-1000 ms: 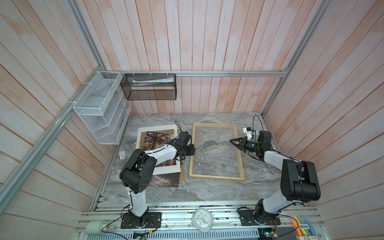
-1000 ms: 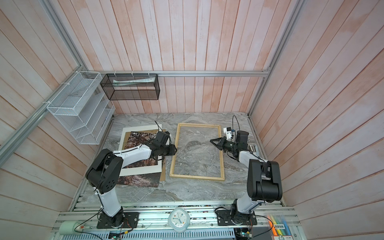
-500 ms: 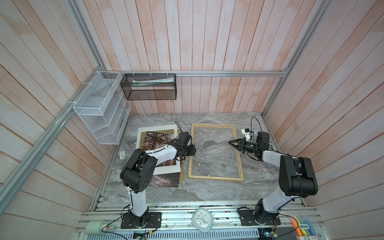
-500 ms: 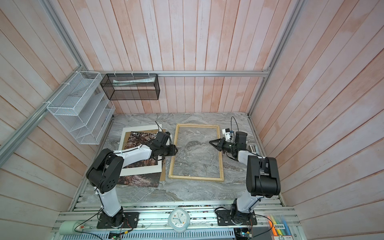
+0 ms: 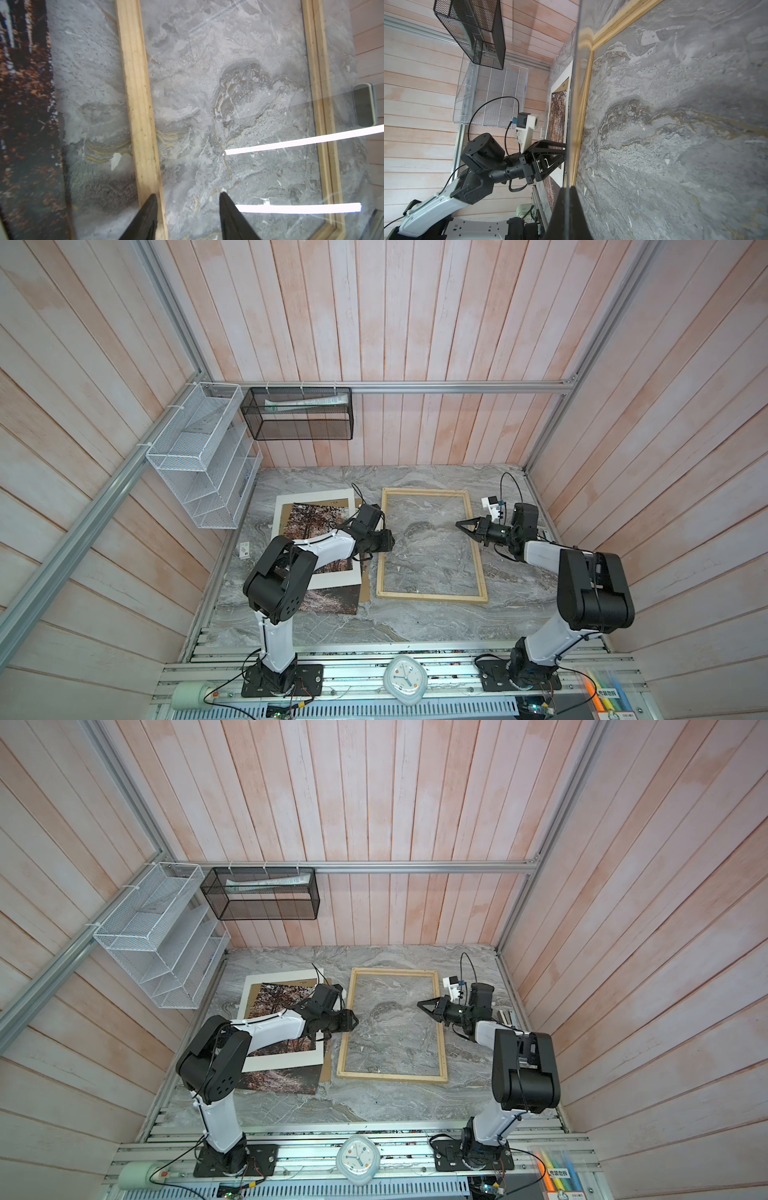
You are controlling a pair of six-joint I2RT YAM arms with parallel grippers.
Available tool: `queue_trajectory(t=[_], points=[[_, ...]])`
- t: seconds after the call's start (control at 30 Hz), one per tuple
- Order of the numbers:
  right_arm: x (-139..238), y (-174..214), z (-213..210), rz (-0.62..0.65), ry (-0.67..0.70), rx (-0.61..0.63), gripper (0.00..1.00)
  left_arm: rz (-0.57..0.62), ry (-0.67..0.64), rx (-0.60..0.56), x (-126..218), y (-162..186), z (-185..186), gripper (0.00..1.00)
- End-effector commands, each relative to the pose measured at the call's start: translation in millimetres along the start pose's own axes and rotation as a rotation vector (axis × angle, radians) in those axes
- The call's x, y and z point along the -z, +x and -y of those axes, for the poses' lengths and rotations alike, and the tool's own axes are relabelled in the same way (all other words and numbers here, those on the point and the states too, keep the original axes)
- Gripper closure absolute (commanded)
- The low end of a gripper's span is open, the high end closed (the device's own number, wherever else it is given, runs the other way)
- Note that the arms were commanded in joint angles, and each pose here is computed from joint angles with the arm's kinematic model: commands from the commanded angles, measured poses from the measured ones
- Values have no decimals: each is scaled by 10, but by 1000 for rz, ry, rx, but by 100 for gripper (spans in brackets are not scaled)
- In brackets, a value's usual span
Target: Put the photo into the frame
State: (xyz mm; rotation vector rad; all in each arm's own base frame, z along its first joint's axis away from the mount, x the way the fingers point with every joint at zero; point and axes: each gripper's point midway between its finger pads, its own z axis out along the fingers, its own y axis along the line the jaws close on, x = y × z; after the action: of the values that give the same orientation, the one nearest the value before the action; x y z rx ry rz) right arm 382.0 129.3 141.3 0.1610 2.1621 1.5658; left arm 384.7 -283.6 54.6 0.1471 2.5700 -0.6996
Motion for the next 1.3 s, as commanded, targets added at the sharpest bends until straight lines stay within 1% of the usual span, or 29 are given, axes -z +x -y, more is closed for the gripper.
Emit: queue_trajectory(t=[0.0, 0.27, 0.6, 0.77, 1.27], points=[[-22, 34, -177, -43, -72, 71, 100, -32, 2, 21, -91, 93, -66, 50], [-13, 43, -229, -48, -84, 85, 100, -24, 1, 23, -73, 73, -59, 50], [-23, 58, -191, -49, -78, 76, 100, 69, -59, 41, 183, -82, -187, 49], [-33, 56, -171, -51, -75, 72, 100, 52, -100, 34, 192, -36, -287, 50], [-79, 78, -217, -79, -89, 100, 100, 1, -37, 43, 57, 86, -233, 52]])
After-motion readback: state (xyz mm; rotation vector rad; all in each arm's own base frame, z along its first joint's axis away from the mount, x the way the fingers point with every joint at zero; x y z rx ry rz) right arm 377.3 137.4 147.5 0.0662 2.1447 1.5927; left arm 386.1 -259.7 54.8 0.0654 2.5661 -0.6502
